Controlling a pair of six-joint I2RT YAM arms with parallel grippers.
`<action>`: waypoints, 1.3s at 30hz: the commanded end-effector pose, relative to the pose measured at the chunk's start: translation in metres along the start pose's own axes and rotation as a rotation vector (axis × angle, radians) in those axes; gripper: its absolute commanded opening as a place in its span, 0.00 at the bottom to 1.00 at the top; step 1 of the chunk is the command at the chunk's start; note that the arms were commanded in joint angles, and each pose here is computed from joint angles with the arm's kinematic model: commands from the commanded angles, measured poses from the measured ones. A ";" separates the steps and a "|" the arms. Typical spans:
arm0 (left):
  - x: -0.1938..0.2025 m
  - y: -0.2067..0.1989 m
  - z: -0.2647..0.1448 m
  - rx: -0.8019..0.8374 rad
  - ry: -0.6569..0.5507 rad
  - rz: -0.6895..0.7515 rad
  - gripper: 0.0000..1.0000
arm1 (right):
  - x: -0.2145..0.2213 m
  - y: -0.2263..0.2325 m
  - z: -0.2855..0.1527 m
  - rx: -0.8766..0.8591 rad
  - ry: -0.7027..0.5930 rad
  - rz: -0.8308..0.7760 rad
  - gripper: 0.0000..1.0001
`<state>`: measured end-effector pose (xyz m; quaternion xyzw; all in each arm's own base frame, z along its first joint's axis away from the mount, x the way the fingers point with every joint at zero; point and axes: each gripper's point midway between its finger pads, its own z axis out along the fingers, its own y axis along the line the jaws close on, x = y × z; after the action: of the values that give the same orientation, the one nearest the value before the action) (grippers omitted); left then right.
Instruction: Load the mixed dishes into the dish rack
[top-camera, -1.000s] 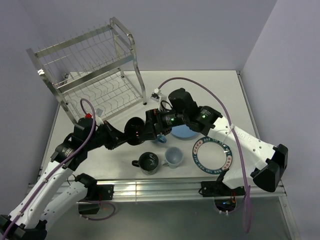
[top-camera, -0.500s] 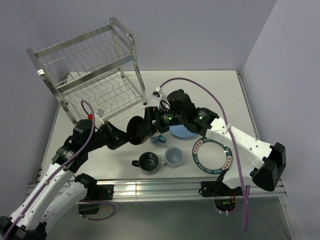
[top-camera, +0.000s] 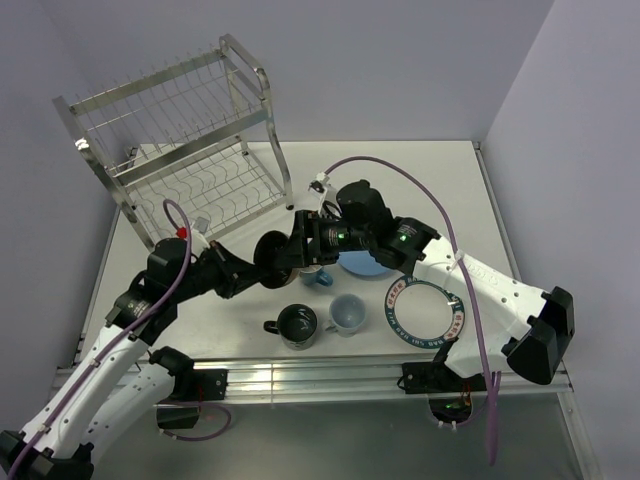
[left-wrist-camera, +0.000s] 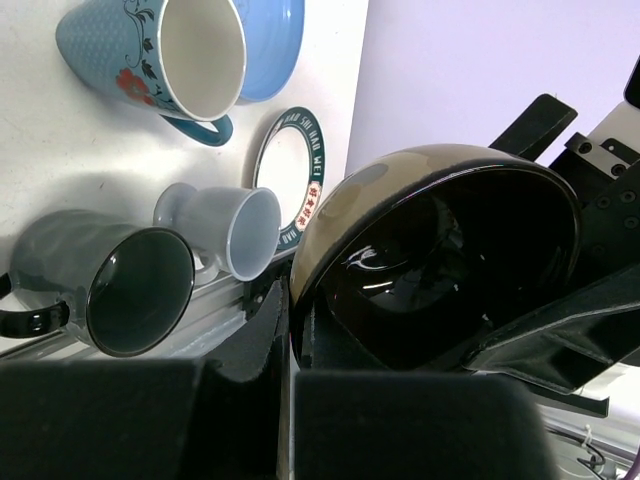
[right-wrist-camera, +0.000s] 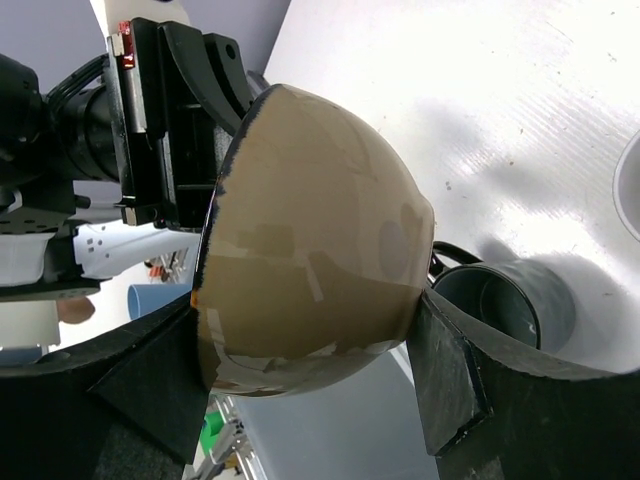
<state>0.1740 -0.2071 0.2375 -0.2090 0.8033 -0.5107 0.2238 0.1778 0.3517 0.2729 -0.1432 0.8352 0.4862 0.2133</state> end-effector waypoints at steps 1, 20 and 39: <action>-0.001 -0.034 -0.006 0.126 0.007 0.072 0.04 | -0.005 0.011 -0.008 -0.026 -0.051 -0.031 0.00; -0.021 -0.010 -0.078 -0.142 -0.243 0.048 0.70 | -0.034 -0.024 0.004 0.227 -0.164 -0.289 0.00; -0.032 -0.110 -0.155 -0.007 -0.342 0.233 0.70 | -0.156 -0.047 0.104 0.488 -0.597 -0.656 0.00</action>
<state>0.1245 -0.1108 0.3778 -0.2519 0.7844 -0.4110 0.3903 0.3242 0.3970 0.1901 -0.2337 0.8195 0.1872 0.4887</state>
